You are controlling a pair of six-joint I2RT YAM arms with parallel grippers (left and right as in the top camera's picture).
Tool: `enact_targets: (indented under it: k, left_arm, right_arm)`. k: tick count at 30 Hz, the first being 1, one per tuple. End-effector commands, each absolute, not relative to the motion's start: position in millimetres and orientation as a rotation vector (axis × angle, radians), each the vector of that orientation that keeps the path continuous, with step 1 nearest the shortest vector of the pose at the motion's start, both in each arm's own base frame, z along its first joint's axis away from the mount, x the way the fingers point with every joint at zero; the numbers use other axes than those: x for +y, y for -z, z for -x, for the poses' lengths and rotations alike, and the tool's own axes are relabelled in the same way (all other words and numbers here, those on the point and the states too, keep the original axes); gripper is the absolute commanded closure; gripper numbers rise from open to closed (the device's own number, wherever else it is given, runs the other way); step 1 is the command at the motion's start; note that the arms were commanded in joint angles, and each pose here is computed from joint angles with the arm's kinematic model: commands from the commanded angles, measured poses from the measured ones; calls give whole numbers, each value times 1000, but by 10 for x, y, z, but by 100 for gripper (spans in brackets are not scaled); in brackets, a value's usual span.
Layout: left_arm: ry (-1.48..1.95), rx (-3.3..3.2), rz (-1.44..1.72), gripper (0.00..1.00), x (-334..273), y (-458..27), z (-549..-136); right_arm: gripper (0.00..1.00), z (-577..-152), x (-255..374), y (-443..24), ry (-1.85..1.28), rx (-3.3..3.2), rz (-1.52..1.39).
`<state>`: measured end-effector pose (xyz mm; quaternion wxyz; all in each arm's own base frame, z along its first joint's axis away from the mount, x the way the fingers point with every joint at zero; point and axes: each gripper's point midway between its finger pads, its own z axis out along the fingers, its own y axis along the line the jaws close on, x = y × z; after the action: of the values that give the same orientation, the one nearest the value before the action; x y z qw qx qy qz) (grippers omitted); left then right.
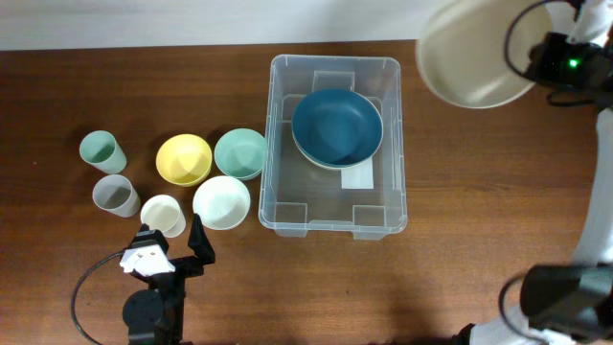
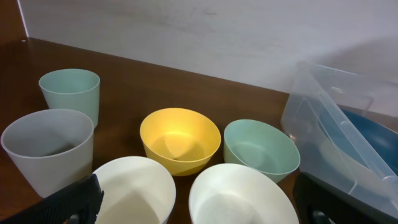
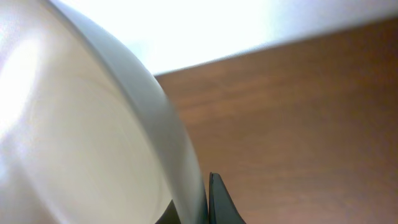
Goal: Pack container
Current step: 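Grip the cream bowl rim and lift it over the container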
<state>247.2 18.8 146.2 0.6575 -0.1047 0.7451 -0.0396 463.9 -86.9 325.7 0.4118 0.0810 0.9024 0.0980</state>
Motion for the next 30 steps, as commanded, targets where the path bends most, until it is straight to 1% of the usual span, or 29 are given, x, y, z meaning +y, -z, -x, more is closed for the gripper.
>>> enact_targets:
  k: [1, 5, 8, 15, 19, 30]
  left_arm:
    - [76, 1688, 224, 0, 189, -1448, -2471]
    - [76, 1687, 224, 0, 188, -1449, -2471]
    - [76, 1688, 224, 0, 188, -1448, -2471]
    - [76, 1688, 224, 0, 188, -1448, -2471]
    - [76, 1688, 224, 0, 188, -1448, -2471]
    - [76, 1688, 224, 0, 188, -1448, -2471]
  right_arm:
    - [96, -4639, -241, -3374, -343, 2263, -24]
    - [96, -4679, 324, -3227, -385, 2311, 103]
    - [96, -4760, 803, -2994, -369, 2359, 211]
    - [96, -4880, 1426, -2529, -342, 2425, 349]
    - [96, -4936, 1566, -2242, -295, 2475, 379]
    - [96, -5072, 1536, -1754, -252, 2562, 360]
